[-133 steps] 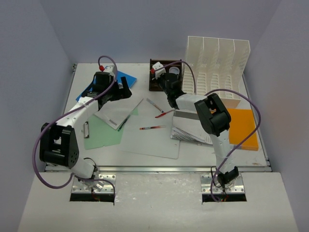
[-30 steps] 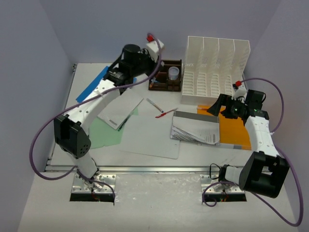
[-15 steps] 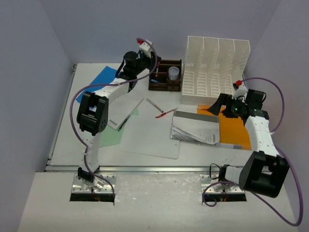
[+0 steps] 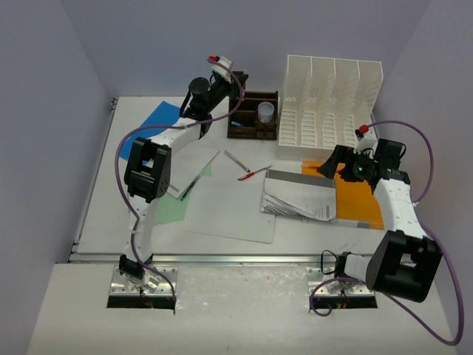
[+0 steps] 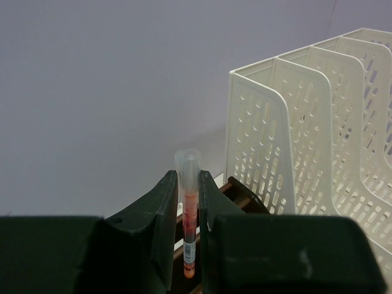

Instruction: Organize the desk

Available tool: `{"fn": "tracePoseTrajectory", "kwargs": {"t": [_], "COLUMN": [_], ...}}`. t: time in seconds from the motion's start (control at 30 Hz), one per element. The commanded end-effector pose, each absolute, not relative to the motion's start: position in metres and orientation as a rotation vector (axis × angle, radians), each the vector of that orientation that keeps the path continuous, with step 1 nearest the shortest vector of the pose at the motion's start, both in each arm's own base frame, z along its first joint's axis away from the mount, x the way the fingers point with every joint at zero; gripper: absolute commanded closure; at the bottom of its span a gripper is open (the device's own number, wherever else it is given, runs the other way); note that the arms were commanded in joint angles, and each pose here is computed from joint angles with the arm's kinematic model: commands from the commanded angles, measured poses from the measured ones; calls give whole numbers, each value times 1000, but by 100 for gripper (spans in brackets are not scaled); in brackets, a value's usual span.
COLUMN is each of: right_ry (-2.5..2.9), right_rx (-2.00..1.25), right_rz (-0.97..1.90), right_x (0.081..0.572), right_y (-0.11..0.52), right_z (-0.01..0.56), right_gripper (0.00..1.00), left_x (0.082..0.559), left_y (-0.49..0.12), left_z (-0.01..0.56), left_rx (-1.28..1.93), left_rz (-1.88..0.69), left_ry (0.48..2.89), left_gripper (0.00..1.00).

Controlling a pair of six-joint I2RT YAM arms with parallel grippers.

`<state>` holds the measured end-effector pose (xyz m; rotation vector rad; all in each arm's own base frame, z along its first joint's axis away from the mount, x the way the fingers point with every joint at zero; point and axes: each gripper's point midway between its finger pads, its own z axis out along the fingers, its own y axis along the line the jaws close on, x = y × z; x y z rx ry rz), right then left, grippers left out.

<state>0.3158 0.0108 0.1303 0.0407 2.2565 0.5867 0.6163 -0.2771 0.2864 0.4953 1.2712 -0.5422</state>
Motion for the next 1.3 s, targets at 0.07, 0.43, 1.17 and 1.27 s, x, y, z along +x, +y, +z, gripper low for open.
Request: {"fn": "tracePoseTrajectory", "kwargs": {"t": [0.07,0.43,1.17,1.27], "right_ry": [2203,2213,1991,2004], "right_rx": [-38,16,-524,-548], "right_rz": [492,249,251,279], "right_x": [333,333,383,392], "right_y": [-2,-34,-23,-23], "right_z": [135,102,73,64], "right_gripper": [4,29,34,33], "left_x": [625,633,578,562], "left_y": [-270,-267,-252,-245], "left_z": [293,259,301,312], "left_rx": [495,481,538,540], "left_rz": [-516,-490,-518,-533], "left_ry": [1195,1263,1313,1328], "left_gripper": [100,77,44,43]}}
